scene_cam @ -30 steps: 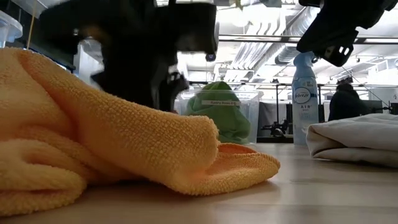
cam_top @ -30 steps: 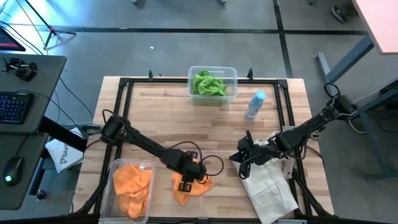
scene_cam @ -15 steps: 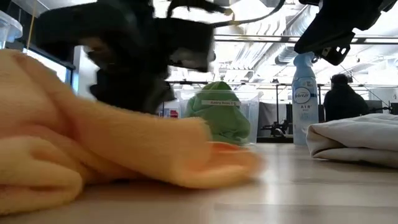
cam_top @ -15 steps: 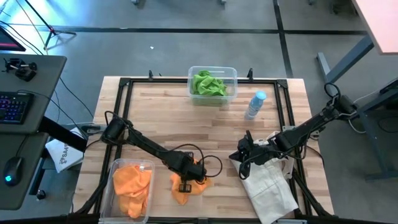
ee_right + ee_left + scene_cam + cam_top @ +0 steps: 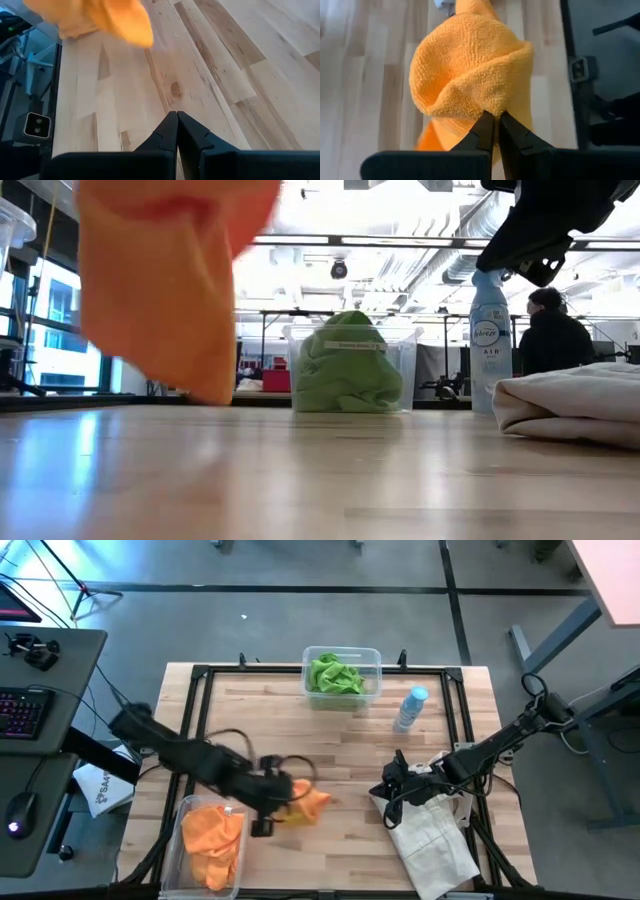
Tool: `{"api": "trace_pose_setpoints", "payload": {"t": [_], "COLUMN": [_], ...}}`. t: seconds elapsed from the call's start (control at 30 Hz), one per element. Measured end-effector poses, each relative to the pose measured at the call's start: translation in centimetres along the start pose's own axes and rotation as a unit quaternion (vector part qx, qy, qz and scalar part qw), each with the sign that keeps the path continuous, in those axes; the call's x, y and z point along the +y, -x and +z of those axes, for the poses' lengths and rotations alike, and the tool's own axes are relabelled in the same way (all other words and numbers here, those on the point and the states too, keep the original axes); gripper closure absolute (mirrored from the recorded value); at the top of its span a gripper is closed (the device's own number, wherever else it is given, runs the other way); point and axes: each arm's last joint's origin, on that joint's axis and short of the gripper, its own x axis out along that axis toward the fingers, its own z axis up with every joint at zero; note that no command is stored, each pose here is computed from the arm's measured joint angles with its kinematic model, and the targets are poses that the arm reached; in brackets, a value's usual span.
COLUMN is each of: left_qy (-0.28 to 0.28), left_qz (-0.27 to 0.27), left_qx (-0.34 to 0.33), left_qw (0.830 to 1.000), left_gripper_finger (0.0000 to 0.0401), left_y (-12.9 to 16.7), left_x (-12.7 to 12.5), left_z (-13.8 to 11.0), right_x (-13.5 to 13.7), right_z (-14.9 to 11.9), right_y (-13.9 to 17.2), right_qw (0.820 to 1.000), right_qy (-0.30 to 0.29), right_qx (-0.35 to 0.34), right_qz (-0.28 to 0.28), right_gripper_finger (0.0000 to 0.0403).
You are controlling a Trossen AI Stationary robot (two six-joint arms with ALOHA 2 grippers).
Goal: Sort microfiber towel by color & place in baskets
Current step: Put the orange microfiber towel into the bottom transparent bin
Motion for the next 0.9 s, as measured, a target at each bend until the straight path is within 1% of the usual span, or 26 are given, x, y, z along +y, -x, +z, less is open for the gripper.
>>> {"api": "trace_pose_setpoints", "payload": {"t": [0.13,0.27,0.37,0.47,0.6,0.73,0.8,0.9], "left_qy": [0.009,0.018,0.037,0.047,0.066,0.100,0.107,0.100], "left_qz": [-0.015,-0.045,-0.072,-0.113,-0.167,-0.230,-0.249,-0.273], "left_qx": [-0.006,-0.003,0.020,0.045,0.121,0.213,0.233,0.225], "left_qw": [1.000,0.999,0.997,0.991,0.976,0.944,0.934,0.930], "left_gripper_finger": [0.0401,0.0401,0.0401,0.0401,0.0401,0.0401,0.0401,0.0401], "left_y": [4.8,9.4,11.5,13.4,14.8,15.5,15.5,15.4], "left_x": [0.4,1.0,1.2,1.4,1.0,0.0,-0.7,-1.9], "left_z": [-2.1,-4.7,-6.5,-8.1,-10.0,-11.1,-11.3,-11.1], "right_x": [0.0,0.0,0.0,-0.1,-0.2,-0.3,-0.3,-0.4], "right_z": [0.0,0.0,0.0,0.0,0.0,-0.1,-0.2,-0.2], "right_y": [0.0,0.0,0.0,0.0,0.0,0.0,0.0,0.0], "right_qw": [1.000,1.000,1.000,1.000,1.000,0.999,0.999,0.999], "right_qy": [0.001,0.010,0.014,0.018,0.019,0.023,0.024,0.026], "right_qx": [0.001,0.001,0.000,-0.005,-0.012,-0.006,-0.003,0.000], "right_qz": [-0.001,-0.001,-0.003,-0.008,-0.020,-0.027,-0.030,-0.033], "right_gripper_finger": [0.0401,0.0401,0.0401,0.0401,0.0401,0.0401,0.0401,0.0401]}}
